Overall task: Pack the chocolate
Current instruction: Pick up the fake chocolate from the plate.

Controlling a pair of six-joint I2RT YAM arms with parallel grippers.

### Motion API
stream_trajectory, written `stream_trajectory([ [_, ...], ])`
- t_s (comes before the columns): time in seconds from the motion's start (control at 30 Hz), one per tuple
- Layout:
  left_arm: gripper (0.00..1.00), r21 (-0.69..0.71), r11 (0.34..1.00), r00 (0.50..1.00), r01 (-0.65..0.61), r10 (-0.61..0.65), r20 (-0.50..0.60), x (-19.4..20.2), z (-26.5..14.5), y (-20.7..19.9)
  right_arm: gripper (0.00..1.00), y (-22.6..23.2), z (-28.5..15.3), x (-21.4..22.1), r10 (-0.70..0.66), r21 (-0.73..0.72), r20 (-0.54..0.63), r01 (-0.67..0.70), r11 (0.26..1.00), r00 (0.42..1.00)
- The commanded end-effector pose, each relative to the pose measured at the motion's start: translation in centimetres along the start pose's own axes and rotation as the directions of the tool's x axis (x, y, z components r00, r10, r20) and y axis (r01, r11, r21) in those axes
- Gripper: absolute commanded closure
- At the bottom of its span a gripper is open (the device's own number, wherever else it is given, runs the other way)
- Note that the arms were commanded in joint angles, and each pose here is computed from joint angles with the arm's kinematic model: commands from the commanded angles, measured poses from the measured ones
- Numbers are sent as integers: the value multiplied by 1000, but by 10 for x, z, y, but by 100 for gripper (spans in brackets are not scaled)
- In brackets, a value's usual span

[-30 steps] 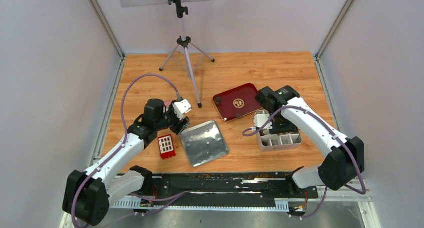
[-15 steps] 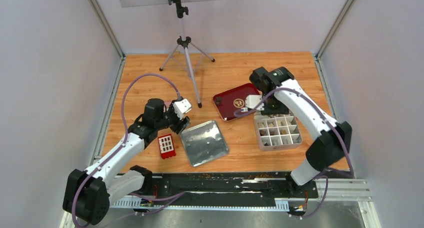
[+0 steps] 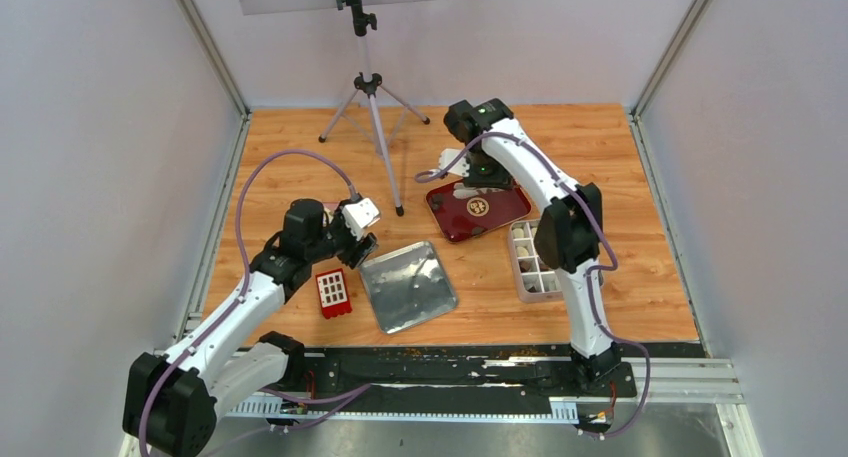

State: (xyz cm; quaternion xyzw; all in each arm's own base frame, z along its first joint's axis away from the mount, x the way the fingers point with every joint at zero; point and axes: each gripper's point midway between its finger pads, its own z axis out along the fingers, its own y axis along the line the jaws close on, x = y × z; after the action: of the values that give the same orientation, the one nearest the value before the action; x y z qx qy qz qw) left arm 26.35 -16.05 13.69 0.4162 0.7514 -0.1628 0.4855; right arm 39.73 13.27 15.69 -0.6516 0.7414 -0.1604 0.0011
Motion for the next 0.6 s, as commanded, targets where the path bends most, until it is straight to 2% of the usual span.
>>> stream_trajectory([
  [0.0, 34, -19, 1000, 1000, 7, -7, 7, 1, -5, 2, 71, -3, 2, -37, 4, 19, 57, -6, 1000, 998],
  [0.33, 34, -27, 999, 1000, 24, -24, 3, 7, -5, 5, 65, -12, 24, -75, 73, 33, 141, -78, 996, 987],
  [0.57, 33, -25, 999, 999, 32, -32, 6, 8, -2, 5, 64, -10, 35, -91, 103, 19, 167, -108, 994, 981],
])
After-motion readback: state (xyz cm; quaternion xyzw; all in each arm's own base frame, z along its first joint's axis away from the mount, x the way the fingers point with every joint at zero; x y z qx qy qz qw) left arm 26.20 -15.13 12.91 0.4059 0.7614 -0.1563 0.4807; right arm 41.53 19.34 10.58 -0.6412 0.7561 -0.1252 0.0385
